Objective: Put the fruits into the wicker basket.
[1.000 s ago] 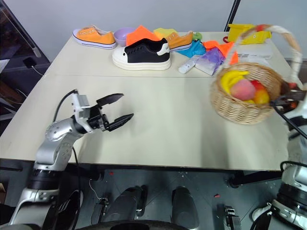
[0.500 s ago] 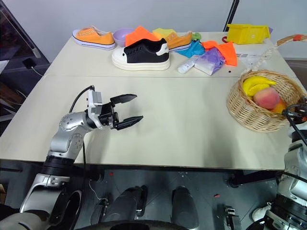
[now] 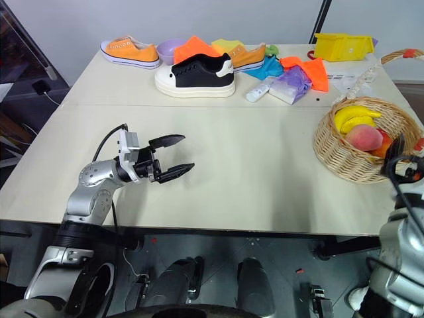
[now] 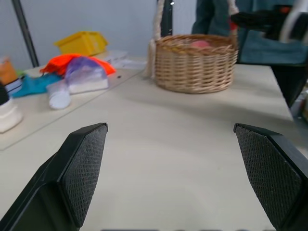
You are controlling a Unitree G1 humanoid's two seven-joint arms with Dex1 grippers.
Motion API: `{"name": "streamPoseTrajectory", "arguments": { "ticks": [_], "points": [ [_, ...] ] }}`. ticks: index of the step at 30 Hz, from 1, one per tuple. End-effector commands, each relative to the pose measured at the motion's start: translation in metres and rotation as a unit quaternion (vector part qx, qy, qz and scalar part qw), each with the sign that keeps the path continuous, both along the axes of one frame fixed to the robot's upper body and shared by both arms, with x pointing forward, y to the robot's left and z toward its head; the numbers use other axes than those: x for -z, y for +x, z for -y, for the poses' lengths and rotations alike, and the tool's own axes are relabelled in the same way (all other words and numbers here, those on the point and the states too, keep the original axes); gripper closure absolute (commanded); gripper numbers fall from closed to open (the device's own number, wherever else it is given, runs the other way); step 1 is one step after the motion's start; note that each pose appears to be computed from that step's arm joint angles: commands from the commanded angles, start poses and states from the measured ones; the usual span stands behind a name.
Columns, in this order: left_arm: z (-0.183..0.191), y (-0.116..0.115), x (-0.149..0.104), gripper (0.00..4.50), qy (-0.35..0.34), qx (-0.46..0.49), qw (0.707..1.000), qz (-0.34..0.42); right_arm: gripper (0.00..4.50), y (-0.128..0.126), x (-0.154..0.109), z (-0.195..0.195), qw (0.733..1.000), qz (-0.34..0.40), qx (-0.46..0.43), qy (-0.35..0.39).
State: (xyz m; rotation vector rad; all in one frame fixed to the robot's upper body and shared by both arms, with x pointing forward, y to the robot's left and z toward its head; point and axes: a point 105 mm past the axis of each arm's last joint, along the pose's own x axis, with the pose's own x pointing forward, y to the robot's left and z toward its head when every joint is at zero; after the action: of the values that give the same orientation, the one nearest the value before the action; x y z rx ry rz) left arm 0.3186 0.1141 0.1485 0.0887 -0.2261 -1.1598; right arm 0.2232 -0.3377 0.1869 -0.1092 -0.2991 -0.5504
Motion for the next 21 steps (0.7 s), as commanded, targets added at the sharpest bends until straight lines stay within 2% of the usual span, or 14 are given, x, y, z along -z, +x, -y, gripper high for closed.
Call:
{"name": "streamPoseTrajectory", "arguments": {
  "ticks": [1, 5, 9, 11, 15, 17, 19, 21],
  "points": [
    [-0.017, 0.008, -0.017, 0.0, -0.012, -0.055, 0.998, 0.03, 0.03, -0.007, -0.017, -0.046, 0.996, 0.031, -0.05, -0.069],
    [-0.033, 0.012, -0.02, 0.0, -0.012, -0.112, 0.993, 0.045, 0.03, 0.012, -0.007, -0.103, 0.976, 0.022, -0.193, -0.098],
    [-0.049, 0.01, -0.014, 0.0, 0.001, -0.171, 0.985, 0.034, 0.03, 0.046, 0.009, -0.151, 0.925, -0.02, -0.369, -0.09],
    [-0.058, 0.007, -0.018, 0.0, -0.002, -0.195, 0.98, 0.05, 0.03, 0.057, 0.011, -0.163, 0.902, -0.028, -0.42, -0.093],
    [-0.1, 0.003, -0.016, 0.0, -0.009, -0.316, 0.947, 0.05, 0.03, 0.074, 0.031, -0.209, 0.781, -0.091, -0.607, -0.115],
    [-0.114, -0.001, -0.013, 0.0, -0.008, -0.355, 0.933, 0.05, 0.03, 0.077, 0.039, -0.22, 0.739, -0.114, -0.65, -0.137],
    [-0.127, -0.006, -0.012, 0.0, -0.012, -0.385, 0.922, 0.05, 0.03, 0.084, 0.047, -0.227, 0.713, -0.133, -0.672, -0.15],
    [-0.14, -0.011, -0.01, 0.0, -0.027, -0.411, 0.91, 0.042, 0.03, 0.095, 0.051, -0.232, 0.706, -0.141, -0.67, -0.182]
  ]
}}
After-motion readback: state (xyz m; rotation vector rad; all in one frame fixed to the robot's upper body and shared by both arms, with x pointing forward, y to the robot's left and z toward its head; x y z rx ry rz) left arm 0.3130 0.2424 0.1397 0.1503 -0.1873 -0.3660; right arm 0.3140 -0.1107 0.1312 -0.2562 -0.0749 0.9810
